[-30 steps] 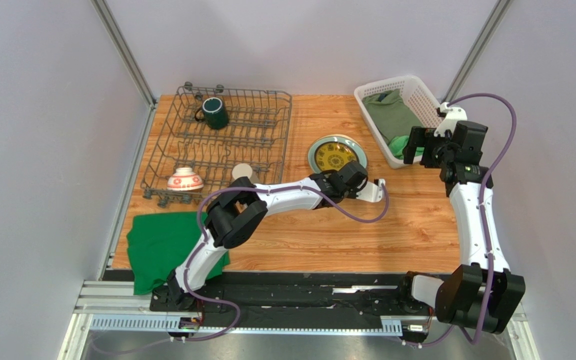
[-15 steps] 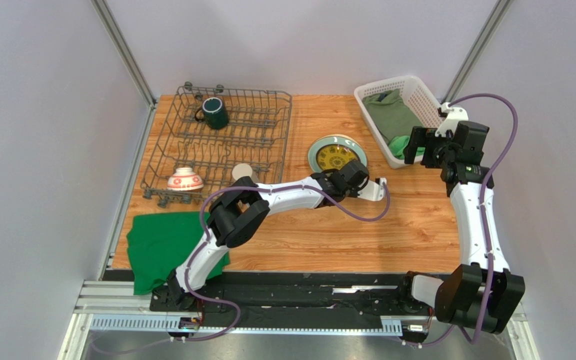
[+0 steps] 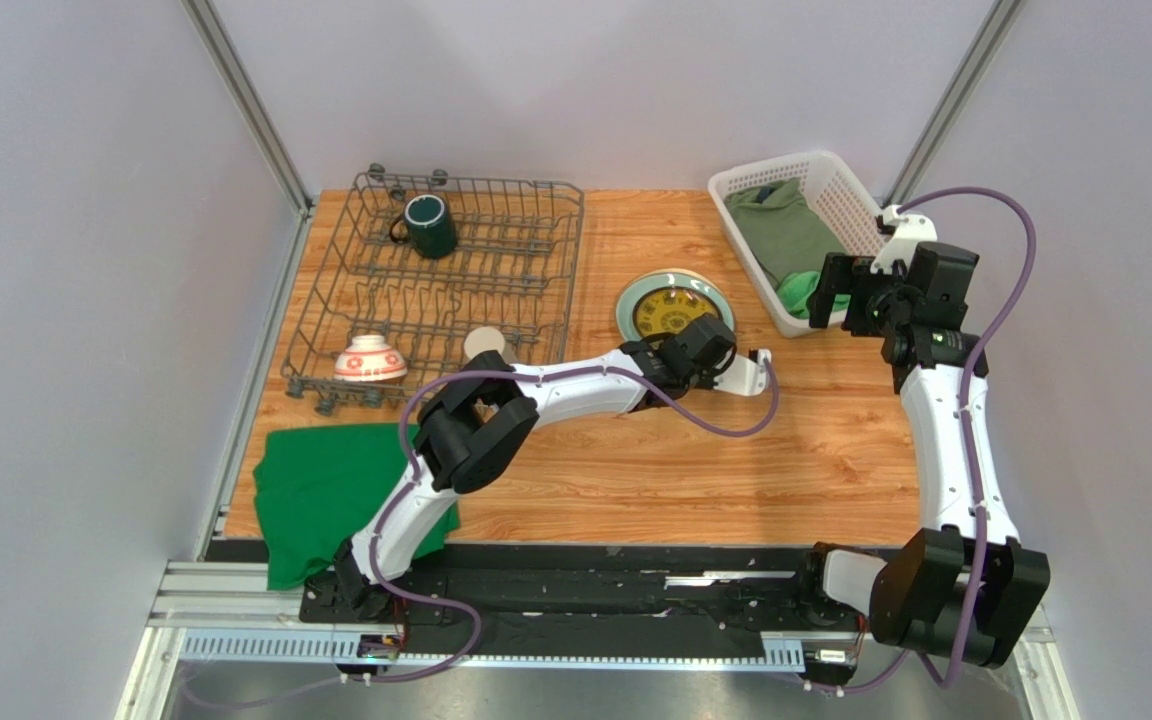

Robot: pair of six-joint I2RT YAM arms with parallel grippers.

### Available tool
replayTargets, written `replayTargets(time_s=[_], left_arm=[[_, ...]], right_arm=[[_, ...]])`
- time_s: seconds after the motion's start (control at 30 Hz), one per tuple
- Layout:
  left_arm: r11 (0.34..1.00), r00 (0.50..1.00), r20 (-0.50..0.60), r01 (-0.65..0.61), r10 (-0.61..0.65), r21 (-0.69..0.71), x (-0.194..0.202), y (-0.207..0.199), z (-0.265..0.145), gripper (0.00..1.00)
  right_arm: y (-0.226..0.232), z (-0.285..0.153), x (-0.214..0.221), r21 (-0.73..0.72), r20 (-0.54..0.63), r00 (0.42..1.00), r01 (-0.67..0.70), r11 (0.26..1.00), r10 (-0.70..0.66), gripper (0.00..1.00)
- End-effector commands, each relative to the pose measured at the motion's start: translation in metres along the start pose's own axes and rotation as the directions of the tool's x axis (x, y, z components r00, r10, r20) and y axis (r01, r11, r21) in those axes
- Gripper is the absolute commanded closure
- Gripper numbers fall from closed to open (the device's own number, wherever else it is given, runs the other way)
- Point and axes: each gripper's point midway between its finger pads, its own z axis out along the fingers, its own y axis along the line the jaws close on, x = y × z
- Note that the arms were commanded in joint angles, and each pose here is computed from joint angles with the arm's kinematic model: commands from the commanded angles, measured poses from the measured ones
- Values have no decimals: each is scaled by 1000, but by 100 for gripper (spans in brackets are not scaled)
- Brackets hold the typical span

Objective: Unload the mixed dishes from the dish rack
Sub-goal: Place the plate at the center of the board.

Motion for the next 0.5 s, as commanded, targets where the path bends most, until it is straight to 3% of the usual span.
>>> replayTargets(time_s=[0.0, 0.23, 0.33, 0.47], left_arm=[[998, 1000, 20, 18, -17, -58, -8, 23, -4, 61], [994, 999, -10, 40, -41, -99, -3, 39, -11, 45], [990, 998, -12, 65, -67, -126, -2, 50, -18, 26], [965, 993, -30, 100, -111, -241, -1, 80, -34, 24]], right_arm=[[1, -6, -21, -7, 54, 999, 4, 1000, -4, 1], [2, -7, -22, -12, 56, 998, 3, 1000, -2, 1], [2, -7, -22, -13, 58, 998, 5, 1000, -4, 1], [3, -7, -22, -16, 56, 998, 4, 1000, -4, 1]])
